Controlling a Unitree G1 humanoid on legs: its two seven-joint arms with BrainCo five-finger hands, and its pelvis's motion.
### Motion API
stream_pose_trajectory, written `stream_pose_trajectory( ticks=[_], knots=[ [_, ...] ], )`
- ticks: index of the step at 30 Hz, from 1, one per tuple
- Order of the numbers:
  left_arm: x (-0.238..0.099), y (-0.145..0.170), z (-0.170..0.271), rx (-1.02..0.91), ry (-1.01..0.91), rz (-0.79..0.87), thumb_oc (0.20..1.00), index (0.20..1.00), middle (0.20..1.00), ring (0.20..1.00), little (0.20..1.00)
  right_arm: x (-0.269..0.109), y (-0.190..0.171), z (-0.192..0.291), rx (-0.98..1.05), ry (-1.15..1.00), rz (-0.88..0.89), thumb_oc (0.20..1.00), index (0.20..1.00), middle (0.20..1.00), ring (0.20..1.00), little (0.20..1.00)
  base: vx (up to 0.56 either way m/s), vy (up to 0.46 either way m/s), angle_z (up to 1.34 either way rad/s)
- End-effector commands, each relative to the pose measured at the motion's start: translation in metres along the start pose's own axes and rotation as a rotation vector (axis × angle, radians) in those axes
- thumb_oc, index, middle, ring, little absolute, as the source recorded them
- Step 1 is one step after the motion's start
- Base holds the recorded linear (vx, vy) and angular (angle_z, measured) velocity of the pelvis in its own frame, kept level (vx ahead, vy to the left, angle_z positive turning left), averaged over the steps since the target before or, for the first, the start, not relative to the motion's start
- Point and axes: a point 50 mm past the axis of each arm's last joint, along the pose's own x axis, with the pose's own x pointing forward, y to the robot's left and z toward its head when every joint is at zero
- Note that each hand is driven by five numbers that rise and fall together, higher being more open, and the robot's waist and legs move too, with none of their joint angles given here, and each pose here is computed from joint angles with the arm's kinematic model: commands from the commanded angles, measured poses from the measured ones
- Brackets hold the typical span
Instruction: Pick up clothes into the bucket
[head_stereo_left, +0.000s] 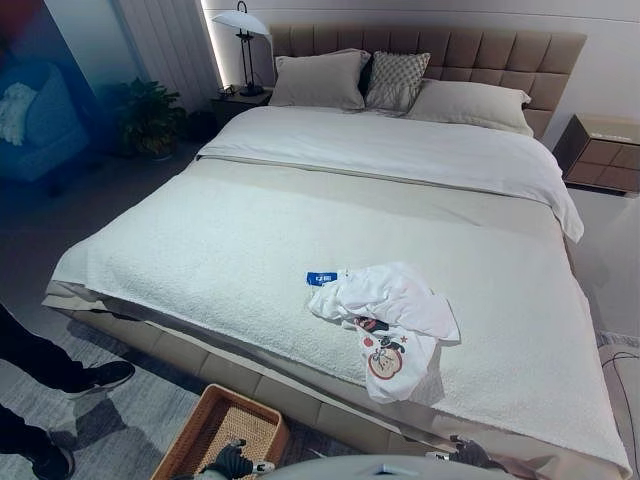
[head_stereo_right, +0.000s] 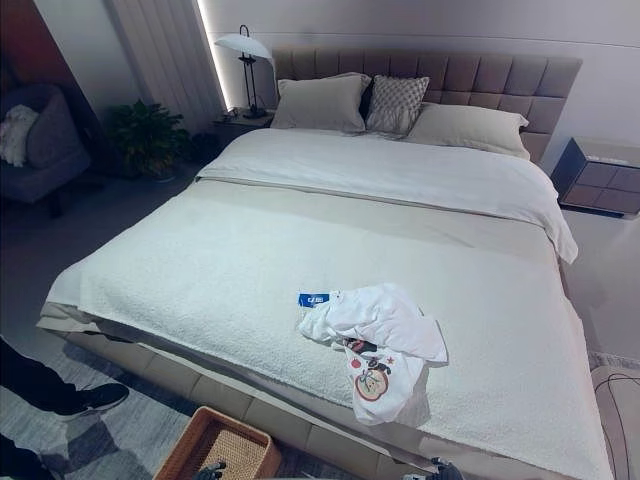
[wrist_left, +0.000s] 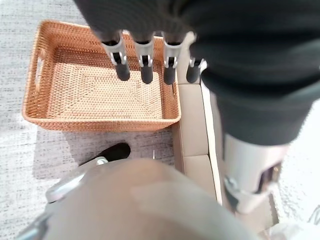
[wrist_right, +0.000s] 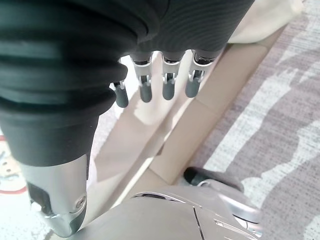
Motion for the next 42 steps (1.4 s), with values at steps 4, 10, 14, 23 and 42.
stream_pose_trajectory(
  ticks=[4,10,14,23,42],
  knots=[
    [0.003,-0.003,0.016,-0.01,-0.048,-0.006,1.0,1.0,1.0,1.0,1.0,0.004,0.004,0.022,-0.049,-0.046,0.017,1.0,1.0,1.0,1.0,1.0,0.0,0.0,0.0],
    [0.002,-0.005,0.017,-0.01,-0.049,-0.008,1.0,1.0,1.0,1.0,1.0,0.004,0.005,0.022,-0.04,-0.05,0.014,1.0,1.0,1.0,1.0,1.0,0.0,0.0,0.0],
    [0.002,-0.005,0.016,-0.015,-0.045,-0.004,1.0,1.0,1.0,1.0,1.0,0.004,0.003,0.033,0.033,-0.093,-0.002,1.0,1.0,1.0,1.0,1.0,0.0,0.0,0.0],
    [0.001,0.003,0.021,-0.024,-0.095,0.047,1.0,1.0,1.0,1.0,1.0,-0.019,-0.047,0.142,0.08,-0.589,-0.163,1.0,1.0,1.0,1.0,1.0,-0.03,0.011,0.0],
    [-0.005,0.021,0.105,-0.108,-0.414,0.184,1.0,1.0,1.0,1.0,1.0,-0.131,-0.184,0.315,-0.049,-1.095,-0.913,1.0,1.0,1.0,1.0,1.0,-0.11,-0.007,0.06]
  ],
)
